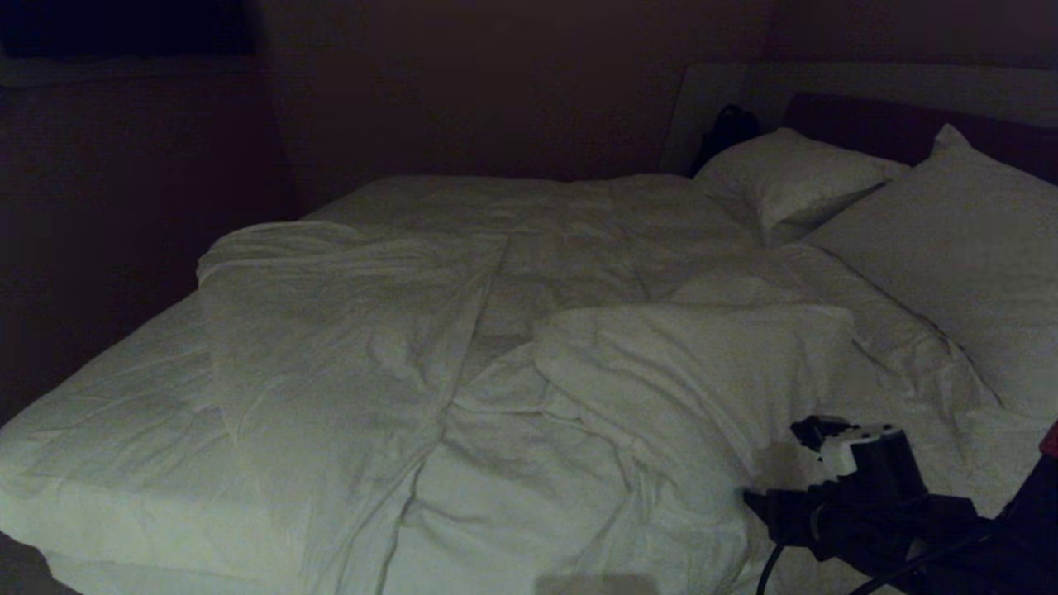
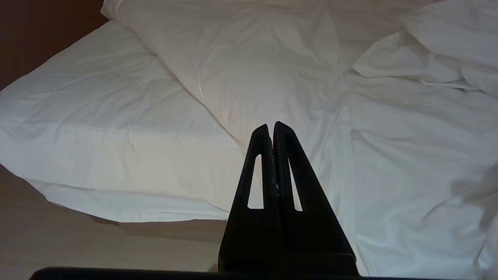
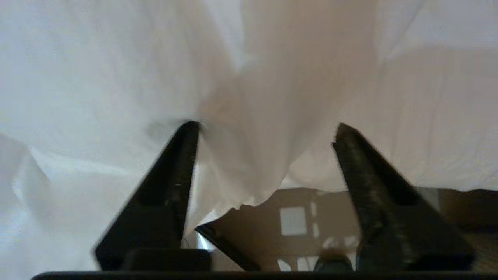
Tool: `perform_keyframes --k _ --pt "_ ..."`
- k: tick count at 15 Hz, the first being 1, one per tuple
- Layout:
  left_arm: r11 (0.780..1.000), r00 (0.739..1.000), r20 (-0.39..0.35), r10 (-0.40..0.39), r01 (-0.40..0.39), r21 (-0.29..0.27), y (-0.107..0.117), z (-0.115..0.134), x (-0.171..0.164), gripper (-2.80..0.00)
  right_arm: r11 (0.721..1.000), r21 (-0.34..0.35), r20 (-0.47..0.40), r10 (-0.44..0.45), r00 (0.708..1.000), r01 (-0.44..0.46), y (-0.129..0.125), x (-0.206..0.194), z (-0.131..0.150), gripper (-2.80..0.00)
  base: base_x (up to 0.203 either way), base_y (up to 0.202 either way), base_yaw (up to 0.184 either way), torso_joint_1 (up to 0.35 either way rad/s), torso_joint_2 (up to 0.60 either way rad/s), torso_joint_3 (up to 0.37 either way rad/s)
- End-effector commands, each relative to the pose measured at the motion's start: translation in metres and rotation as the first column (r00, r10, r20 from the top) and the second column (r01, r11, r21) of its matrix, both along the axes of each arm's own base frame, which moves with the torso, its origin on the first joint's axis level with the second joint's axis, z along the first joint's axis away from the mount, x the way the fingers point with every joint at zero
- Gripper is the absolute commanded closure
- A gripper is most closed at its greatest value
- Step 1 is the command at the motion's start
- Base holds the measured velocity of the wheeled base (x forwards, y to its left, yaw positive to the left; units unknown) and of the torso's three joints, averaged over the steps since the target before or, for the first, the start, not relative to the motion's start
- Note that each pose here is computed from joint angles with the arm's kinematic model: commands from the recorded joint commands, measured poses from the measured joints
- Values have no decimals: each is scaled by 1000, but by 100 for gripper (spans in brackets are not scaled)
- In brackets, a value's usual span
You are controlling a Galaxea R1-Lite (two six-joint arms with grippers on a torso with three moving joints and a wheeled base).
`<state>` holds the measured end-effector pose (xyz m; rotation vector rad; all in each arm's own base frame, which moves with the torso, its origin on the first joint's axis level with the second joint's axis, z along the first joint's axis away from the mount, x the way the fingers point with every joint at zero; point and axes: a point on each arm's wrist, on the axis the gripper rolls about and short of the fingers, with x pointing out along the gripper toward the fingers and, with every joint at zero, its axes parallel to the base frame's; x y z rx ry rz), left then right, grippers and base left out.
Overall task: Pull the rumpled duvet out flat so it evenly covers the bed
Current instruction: Flatten the corners of the folded blanket
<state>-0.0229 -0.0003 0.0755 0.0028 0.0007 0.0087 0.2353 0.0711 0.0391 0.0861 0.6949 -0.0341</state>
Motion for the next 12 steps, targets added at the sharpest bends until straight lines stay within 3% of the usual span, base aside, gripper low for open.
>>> perform_keyframes --k 1,3,7,9,11,12 --pt "1000 1000 -1 0 0 0 0 0 0 0 1000 14 54 7 999 -7 1 -2 14 -280 0 0 0 0 0 0" --pt "1000 1000 -1 1 -1 0 0 0 0 0 999 36 156 31 987 -37 5 -5 47 -280 0 0 0 0 0 0" --pt "1000 1000 -1 0 0 0 0 0 0 0 995 57 248 69 966 -85 25 21 110 -280 0 0 0 0 0 0" --pt "1000 1000 0 0 0 0 0 0 0 0 993 60 261 86 962 -105 37 36 136 -280 0 0 0 0 0 0" --pt "1000 1000 0 1 -1 0 0 0 0 0 993 45 217 100 971 -113 48 56 140 -280 0 0 0 0 0 0" --pt "1000 1000 -1 2 -2 0 0 0 0 0 993 35 189 106 976 -115 53 64 136 0 0 0 0 0 0 0"
